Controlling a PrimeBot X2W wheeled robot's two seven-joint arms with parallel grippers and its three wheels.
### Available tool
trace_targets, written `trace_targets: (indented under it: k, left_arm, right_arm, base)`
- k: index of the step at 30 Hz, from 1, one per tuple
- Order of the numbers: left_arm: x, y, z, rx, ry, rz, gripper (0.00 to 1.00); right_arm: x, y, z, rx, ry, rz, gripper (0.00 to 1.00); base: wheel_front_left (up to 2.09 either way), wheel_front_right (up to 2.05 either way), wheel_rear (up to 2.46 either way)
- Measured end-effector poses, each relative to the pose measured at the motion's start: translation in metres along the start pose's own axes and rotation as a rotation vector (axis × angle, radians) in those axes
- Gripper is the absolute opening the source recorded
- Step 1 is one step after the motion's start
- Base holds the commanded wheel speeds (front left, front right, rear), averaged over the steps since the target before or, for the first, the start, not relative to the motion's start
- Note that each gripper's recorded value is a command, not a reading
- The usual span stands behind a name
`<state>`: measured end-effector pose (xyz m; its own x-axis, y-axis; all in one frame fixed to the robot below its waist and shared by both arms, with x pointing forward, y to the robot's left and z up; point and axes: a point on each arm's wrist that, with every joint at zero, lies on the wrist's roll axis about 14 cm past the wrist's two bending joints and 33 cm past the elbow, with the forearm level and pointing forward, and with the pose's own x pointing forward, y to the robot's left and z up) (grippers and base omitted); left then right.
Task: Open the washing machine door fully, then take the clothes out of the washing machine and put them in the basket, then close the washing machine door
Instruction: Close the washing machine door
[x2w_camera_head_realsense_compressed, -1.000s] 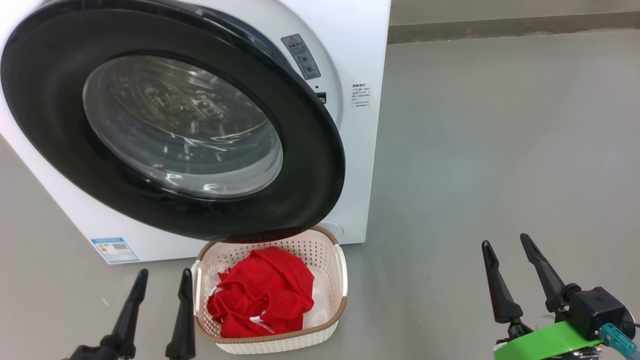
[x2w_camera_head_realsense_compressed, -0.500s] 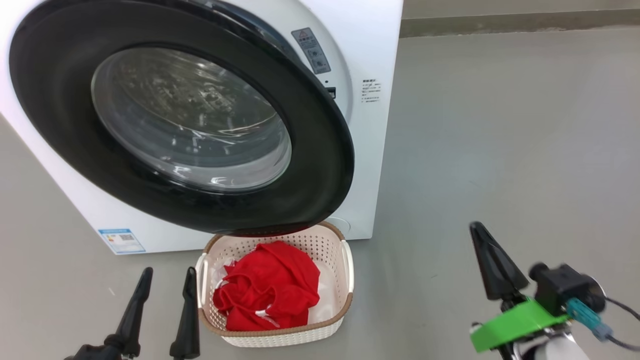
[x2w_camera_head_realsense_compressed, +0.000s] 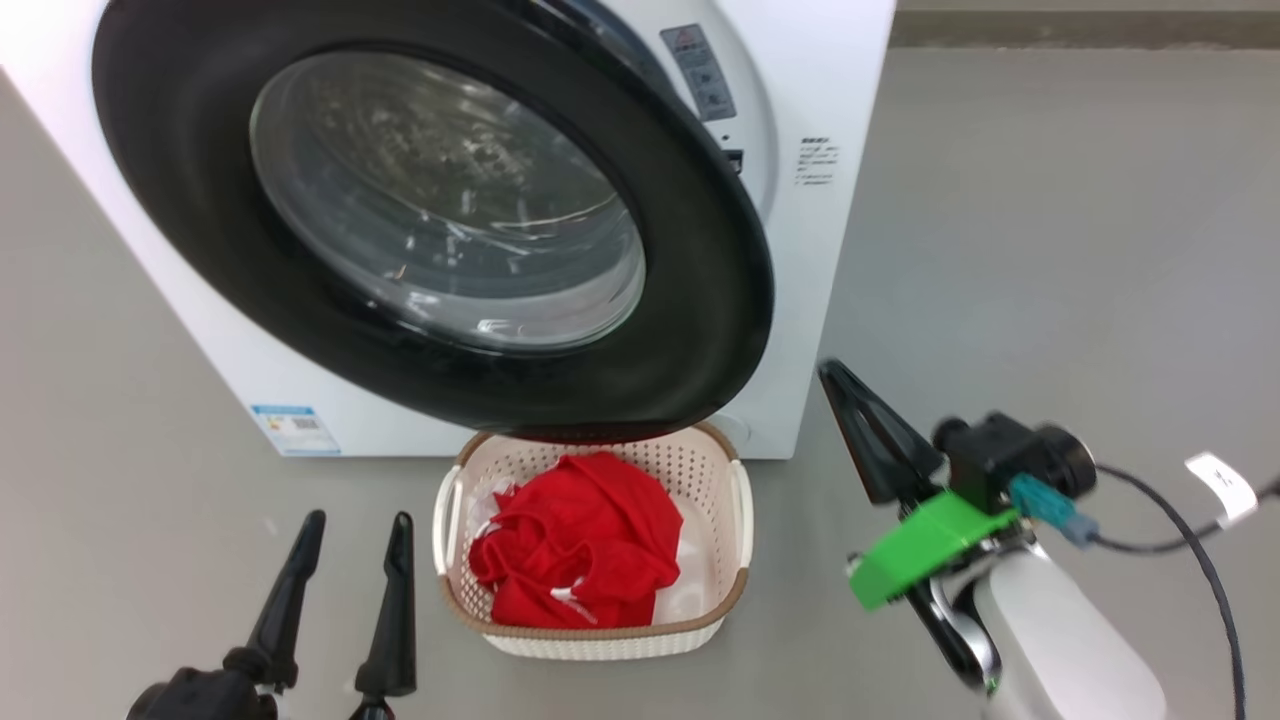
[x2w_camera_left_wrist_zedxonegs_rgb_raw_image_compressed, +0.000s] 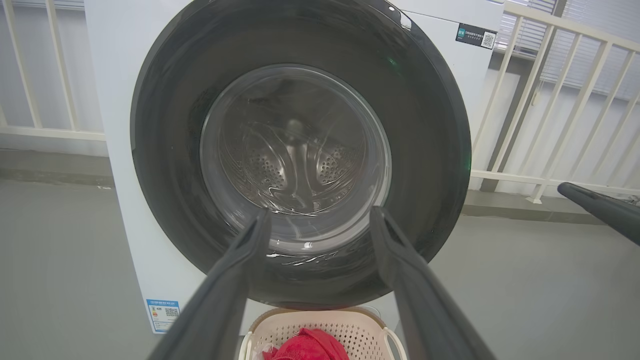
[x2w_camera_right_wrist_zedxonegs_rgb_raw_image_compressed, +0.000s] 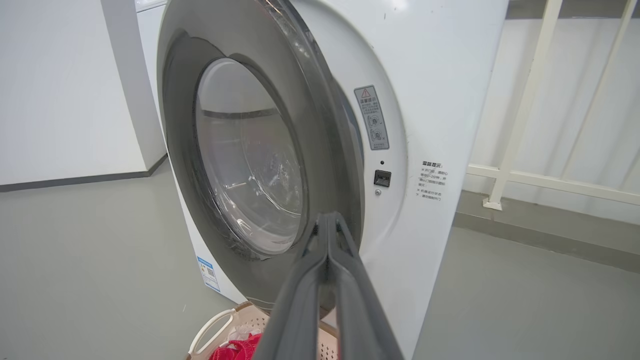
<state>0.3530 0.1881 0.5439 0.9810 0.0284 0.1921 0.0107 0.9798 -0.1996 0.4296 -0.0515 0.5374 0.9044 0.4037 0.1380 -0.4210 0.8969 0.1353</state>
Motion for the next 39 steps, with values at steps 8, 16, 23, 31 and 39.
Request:
trace_targets:
  k: [8,16,23,31,39]
  left_arm:
    - [0.004,0.012,-0.001,0.006,0.004,0.035,1.00]
    - [0.009,0.025,-0.007,0.012,0.018,0.074,1.00]
    - [0.012,0.029,-0.018,0.011,0.051,0.088,1.00]
    - [0.018,0.035,-0.031,0.012,0.085,0.099,1.00]
    - [0.033,0.035,-0.041,0.002,0.099,0.085,1.00]
  right_arm:
    - [0.050,0.025,0.007,-0.028,-0.009,0.113,0.00]
    - [0.089,0.032,-0.006,-0.024,0.020,0.154,0.00]
    - [0.112,0.027,-0.016,-0.016,0.031,0.151,0.00]
    - [0.138,0.020,-0.020,-0.018,0.023,0.145,0.00]
    - [0.167,0.011,-0.023,-0.045,0.019,0.142,0.00]
  base:
    - [0.00,0.00,0.00]
    - [0.00,0.00,0.00]
    - [0.00,0.00,0.00]
    - [0.00,0.00,0.00]
    - [0.00,0.00,0.00]
